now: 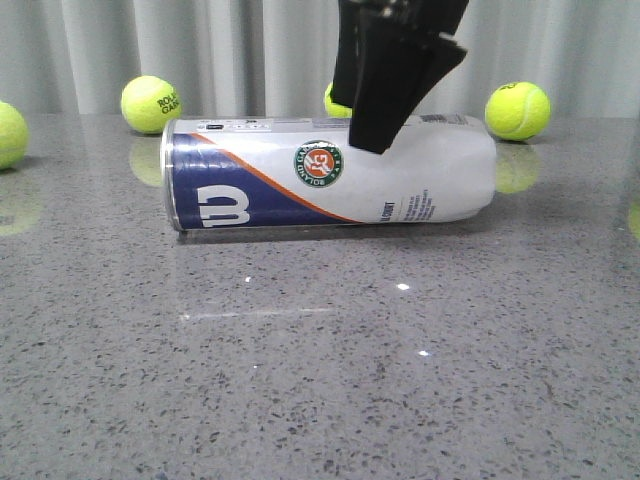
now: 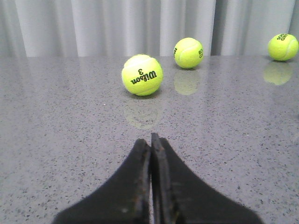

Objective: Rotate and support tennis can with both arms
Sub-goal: 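Set the can down lying across the table and open the right gripper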

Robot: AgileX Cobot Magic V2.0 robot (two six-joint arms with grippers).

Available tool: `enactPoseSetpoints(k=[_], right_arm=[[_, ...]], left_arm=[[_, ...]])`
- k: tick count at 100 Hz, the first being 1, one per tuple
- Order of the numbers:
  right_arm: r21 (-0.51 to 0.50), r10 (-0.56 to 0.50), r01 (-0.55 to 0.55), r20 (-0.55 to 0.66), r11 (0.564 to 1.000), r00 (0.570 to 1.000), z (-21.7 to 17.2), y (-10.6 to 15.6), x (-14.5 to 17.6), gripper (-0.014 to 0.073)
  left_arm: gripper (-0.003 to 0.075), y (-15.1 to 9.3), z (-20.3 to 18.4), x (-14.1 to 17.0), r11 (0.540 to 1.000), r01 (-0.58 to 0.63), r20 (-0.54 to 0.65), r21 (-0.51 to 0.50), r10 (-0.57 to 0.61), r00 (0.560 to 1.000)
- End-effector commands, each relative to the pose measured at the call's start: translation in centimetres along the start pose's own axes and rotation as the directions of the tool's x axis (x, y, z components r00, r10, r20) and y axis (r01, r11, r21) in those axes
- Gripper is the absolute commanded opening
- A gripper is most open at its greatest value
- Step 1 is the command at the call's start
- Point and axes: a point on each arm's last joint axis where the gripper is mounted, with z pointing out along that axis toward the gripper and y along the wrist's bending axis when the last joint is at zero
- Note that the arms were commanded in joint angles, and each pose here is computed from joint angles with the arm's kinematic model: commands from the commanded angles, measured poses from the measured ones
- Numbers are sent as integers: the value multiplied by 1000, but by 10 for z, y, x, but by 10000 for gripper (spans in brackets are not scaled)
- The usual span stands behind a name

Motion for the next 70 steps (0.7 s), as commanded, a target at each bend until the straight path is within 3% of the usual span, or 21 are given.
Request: enactPoseSetpoints(k=[1,6,13,30,35,58,65,70], right_arm=[[91,-40,36,45,995,998,-41,7,-6,641],[95,-44,39,44,995,998,-46,9,-6,612],[103,-47,42,47,994,998,-54,12,-5,504],[109,-29,23,54,994,998,-68,19,-5,27],[105,-30,25,52,994,998,-70,21,-4,-74],[100,-10,4,56,995,998,-80,27,-3,-64],[120,141,-152,93,981,986,-86,28,-4,-63],[131,296,-315,141,940,945,-91,27,-5,-57]], left_arm=[[-21,0,0,7,1000,15,65,-2,-14,998],[-21,0,0,7,1000,15,65,-2,-14,998],[-21,0,0,7,1000,15,65,-2,-14,998],[-21,0,0,7,1000,15,65,-2,-14,998],[-21,0,0,7,1000,15,65,-2,-14,998],[-21,0,0,7,1000,15,65,-2,-14,998],[-21,0,0,7,1000,15,65,-2,-14,998],[-21,0,0,7,1000,15,65,-2,-14,998]])
